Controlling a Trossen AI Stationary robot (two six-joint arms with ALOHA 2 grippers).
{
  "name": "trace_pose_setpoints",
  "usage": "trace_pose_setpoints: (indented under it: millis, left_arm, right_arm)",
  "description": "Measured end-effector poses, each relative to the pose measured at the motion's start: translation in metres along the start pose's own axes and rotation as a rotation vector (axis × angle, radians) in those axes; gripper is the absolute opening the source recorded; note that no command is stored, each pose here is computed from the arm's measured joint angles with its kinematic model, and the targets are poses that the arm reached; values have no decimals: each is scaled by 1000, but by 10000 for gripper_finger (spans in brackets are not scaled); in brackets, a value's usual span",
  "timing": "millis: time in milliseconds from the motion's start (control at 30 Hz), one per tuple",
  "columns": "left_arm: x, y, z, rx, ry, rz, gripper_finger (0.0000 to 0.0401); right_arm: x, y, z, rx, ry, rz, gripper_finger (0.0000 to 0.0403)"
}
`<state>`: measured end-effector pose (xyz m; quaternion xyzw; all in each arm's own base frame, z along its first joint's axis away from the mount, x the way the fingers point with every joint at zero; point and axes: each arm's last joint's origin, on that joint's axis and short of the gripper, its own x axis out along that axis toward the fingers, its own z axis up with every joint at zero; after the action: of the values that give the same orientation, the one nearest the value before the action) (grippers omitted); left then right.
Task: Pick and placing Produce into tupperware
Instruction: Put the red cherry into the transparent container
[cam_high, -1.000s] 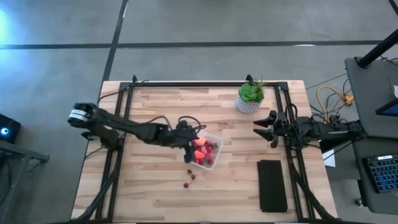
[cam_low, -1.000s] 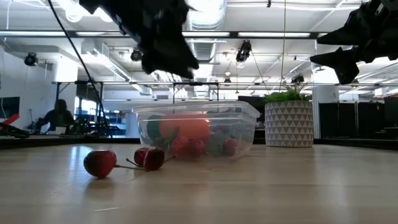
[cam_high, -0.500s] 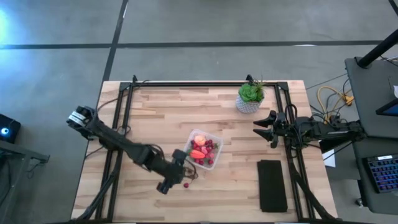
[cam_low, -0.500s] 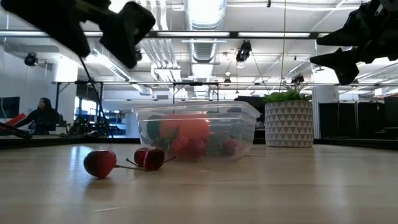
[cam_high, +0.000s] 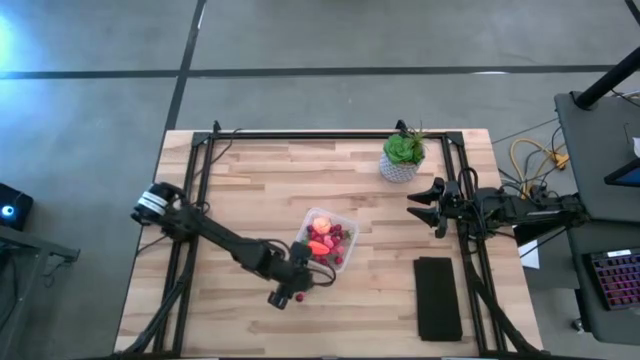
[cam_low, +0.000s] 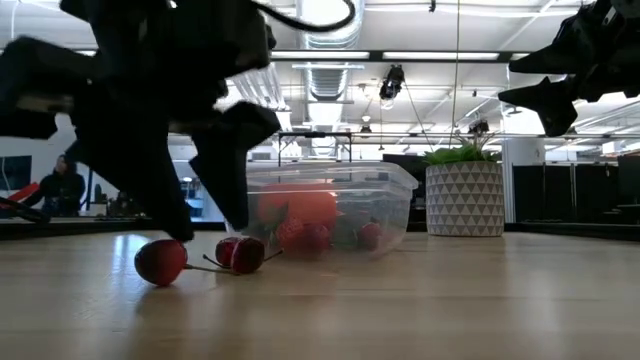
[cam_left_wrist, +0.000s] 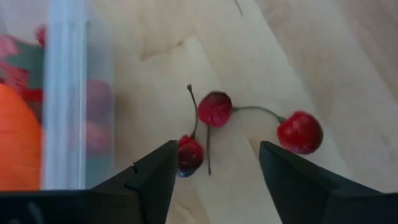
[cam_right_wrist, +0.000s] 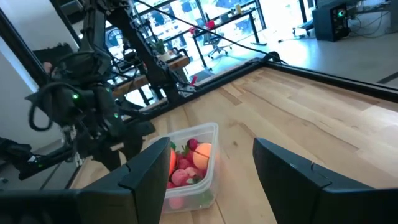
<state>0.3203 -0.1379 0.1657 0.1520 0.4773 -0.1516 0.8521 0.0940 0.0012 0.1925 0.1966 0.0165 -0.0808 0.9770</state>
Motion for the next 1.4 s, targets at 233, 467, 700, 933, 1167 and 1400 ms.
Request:
trace_pose_setpoints:
  millis: [233, 467, 700, 933, 1167, 1400]
  left_arm:
    - [12, 17, -5, -46, 31, -15, 161]
    - [10, 27, -3, -74, 8, -4, 135]
    - [10, 28, -3, -75, 1, -8, 134]
    - [17, 27, 0, -76, -36, -30, 134]
    - [20, 27, -1, -69, -29, -27, 134]
    - [21, 26, -8, -71, 38, -37, 134]
  right_arm:
    - [0, 0, 0, 0, 0, 0, 221]
    - [0, 0, 0, 0, 0, 0, 221]
    - [0, 0, 0, 0, 0, 0, 221]
    - [0, 0, 0, 0, 0, 0, 221]
    - [0, 0, 0, 0, 0, 0, 221]
    - [0, 0, 0, 0, 0, 0, 221]
